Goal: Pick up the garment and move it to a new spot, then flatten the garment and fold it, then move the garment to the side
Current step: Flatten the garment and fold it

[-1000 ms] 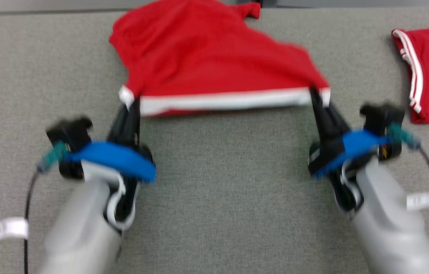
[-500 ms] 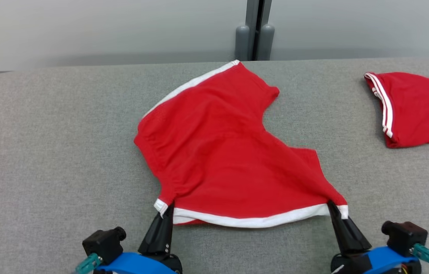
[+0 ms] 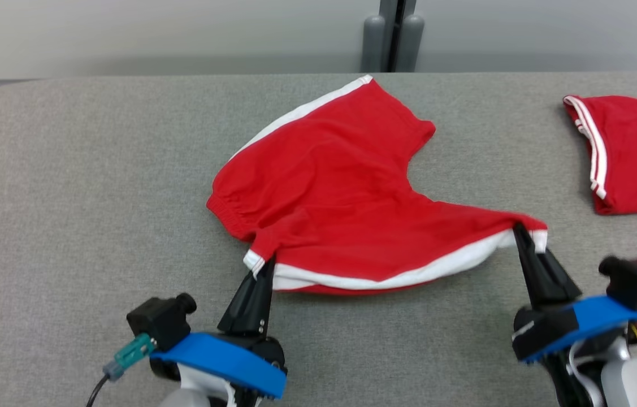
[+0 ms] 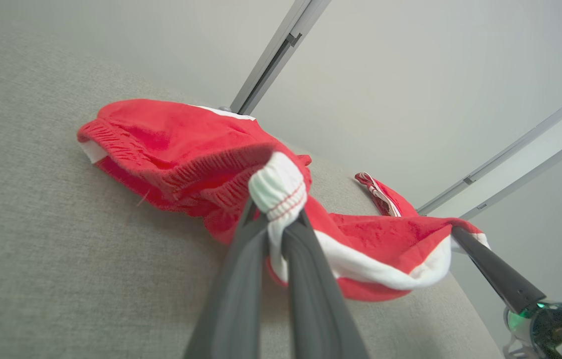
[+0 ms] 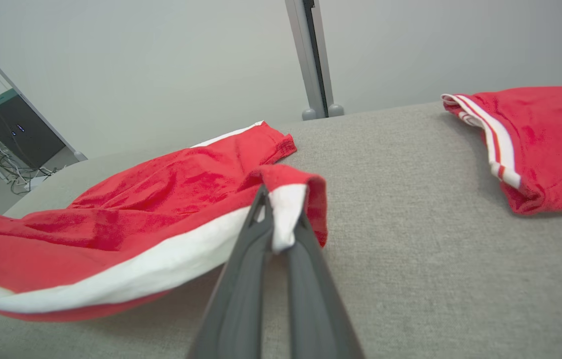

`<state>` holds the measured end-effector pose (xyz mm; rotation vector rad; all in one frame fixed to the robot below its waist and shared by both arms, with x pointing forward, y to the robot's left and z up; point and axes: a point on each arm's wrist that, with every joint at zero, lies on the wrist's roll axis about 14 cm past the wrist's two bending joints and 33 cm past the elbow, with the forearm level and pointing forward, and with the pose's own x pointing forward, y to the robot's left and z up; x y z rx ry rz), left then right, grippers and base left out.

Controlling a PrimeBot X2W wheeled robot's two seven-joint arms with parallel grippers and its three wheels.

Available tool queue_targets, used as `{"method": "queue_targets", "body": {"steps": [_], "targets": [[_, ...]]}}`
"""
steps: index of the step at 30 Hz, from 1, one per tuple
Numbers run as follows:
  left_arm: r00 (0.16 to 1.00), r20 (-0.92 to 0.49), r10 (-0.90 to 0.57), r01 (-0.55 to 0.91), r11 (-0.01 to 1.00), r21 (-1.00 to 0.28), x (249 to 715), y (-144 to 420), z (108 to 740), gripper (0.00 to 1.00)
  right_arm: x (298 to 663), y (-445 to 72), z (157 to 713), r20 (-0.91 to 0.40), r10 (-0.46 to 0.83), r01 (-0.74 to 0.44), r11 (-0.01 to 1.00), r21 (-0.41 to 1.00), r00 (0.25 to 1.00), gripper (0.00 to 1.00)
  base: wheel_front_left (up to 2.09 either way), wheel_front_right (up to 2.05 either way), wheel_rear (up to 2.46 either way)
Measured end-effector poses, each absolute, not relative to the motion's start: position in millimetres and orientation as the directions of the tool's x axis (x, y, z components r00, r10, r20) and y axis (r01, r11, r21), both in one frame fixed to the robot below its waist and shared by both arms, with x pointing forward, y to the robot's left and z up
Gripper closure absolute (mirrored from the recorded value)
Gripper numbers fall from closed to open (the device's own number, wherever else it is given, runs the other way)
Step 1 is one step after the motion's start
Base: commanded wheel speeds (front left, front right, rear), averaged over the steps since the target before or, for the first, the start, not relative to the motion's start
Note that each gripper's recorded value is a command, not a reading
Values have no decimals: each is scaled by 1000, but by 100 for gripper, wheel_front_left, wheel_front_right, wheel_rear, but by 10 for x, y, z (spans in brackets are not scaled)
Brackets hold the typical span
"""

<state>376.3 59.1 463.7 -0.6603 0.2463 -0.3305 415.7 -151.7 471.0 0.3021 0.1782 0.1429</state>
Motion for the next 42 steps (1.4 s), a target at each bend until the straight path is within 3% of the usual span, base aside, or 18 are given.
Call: {"method": "queue_targets", "body": {"steps": [10,22,35,36,37,38,42], "targets": [[943,-87,-320,191,738,-647,4263,716,4634,100,4993,-1211,4875,-127,264,-226,941,250,956,100,0,0,0],[960,-108,-259,143,782,-607,4898,972,4410,100,5991,-879,4620,-205,319,-279,939,202,925,100,0,0,0],[968,-139,-211,92,808,-582,5113,1172,4179,100,6549,-454,4377,-236,363,-326,928,180,901,100,0,0,0],[967,-141,-213,93,809,-580,5115,1169,4172,88,6555,-433,4351,-242,364,-327,928,181,899,88,0,0,0],[966,-145,-215,94,811,-577,5113,1163,4159,59,6555,-410,4326,-247,367,-329,927,182,897,56,0,0,0],[965,-146,-216,96,815,-571,5109,1162,4151,0,6554,-386,4305,-251,370,-332,926,181,895,0,0,0,0],[967,-136,-216,107,826,-554,5097,1166,4192,0,6558,-348,4345,-229,373,-339,924,176,899,0,0,0,0]]}}
